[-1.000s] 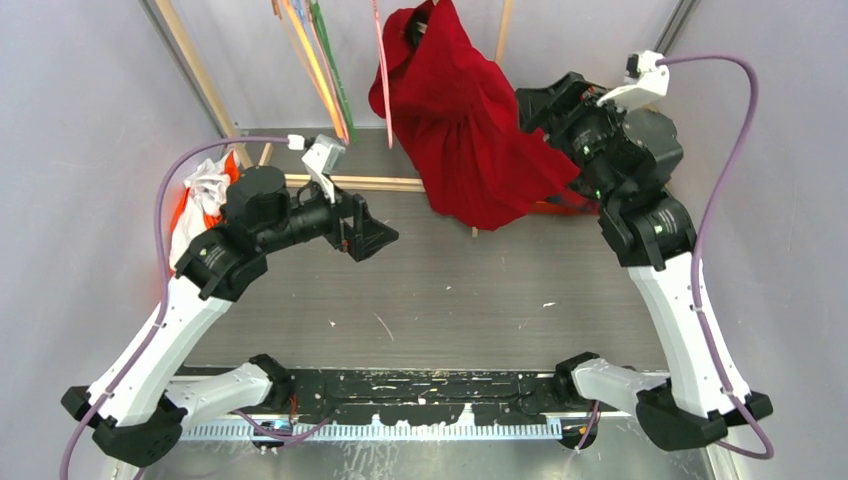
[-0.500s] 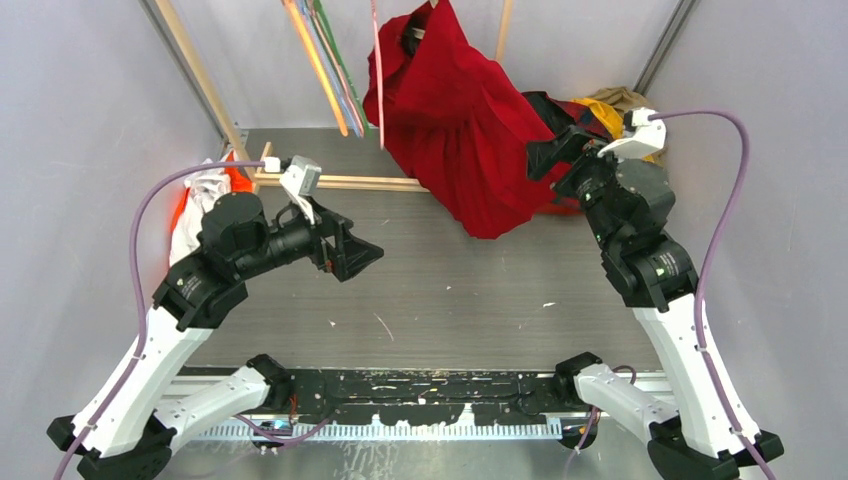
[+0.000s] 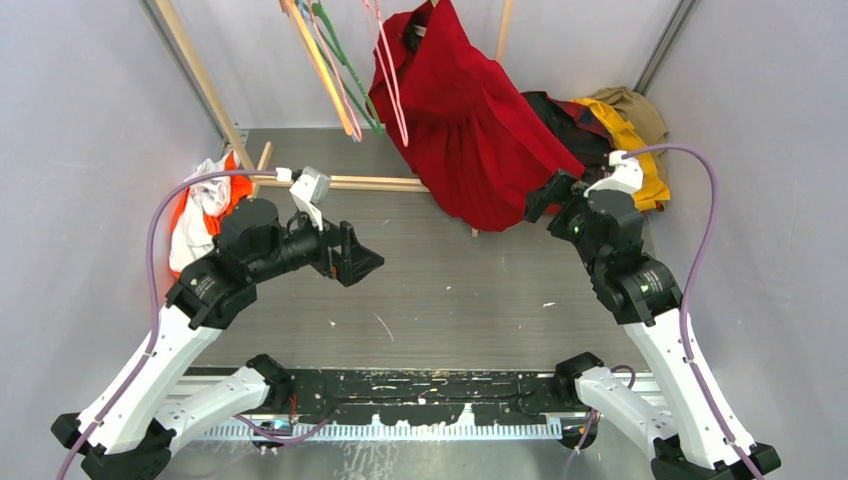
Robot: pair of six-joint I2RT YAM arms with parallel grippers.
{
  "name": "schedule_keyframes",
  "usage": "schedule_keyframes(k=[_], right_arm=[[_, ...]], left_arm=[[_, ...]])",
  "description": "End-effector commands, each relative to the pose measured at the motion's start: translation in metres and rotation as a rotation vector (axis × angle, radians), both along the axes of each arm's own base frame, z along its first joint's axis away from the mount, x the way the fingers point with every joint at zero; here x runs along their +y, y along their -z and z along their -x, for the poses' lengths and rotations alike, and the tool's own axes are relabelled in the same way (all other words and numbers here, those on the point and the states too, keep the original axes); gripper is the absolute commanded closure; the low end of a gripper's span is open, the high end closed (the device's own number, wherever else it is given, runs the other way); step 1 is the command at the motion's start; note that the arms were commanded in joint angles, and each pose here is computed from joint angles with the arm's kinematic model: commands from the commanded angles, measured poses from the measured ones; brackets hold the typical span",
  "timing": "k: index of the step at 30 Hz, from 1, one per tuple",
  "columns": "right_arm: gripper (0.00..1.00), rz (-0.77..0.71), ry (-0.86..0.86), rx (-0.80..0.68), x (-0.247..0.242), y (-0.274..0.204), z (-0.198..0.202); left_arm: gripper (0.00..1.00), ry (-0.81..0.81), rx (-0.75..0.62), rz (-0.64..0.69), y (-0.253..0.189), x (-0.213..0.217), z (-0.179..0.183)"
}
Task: Place the skirt on the hanger
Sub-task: Pick up the skirt from the bin.
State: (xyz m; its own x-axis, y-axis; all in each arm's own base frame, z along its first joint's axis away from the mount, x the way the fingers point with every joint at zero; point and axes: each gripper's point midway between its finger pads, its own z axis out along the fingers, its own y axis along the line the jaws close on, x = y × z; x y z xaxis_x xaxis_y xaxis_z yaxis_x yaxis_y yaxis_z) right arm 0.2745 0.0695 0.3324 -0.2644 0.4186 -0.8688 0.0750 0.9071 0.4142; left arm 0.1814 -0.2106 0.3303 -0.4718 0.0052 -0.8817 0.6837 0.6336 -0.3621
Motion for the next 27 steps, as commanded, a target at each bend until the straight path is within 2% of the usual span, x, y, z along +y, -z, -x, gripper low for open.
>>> schedule_keyframes(k=[1, 7, 14, 17, 20, 23, 27], right_arm=[[0.00, -0.038, 0.054, 0.078, -0.007, 0.022, 0.011], [0.00, -0.051, 0.045, 0.184, -0.009, 0.059, 0.035], [0.00, -0.001, 0.282, 0.081, -0.059, 0.036, 0.044], [0.00, 0.071, 0.325, 0.138, -0.061, 0.032, 0.023], [0.00, 0.051, 0.329, 0.194, -0.059, 0.040, -0.014], [0.01, -0.061, 0.385, 0.206, -0.084, 0.045, -0.046], [0.08, -0.258, 0.444, 0.214, -0.122, 0.048, -0.082]], left_arm=[[0.01, -0.066, 0.016, -0.010, 0.009, 0.006, -0.009], [0.01, -0.126, 0.102, -0.015, 0.042, 0.010, -0.010], [0.01, -0.121, 0.153, -0.053, 0.061, 0.009, -0.010], [0.01, -0.111, 0.158, -0.054, 0.064, 0.005, -0.012], [0.00, -0.101, 0.164, -0.064, 0.069, 0.003, -0.013], [0.01, -0.102, 0.160, -0.062, 0.075, 0.003, -0.014], [0.01, -0.114, 0.152, -0.054, 0.079, 0.005, -0.014]])
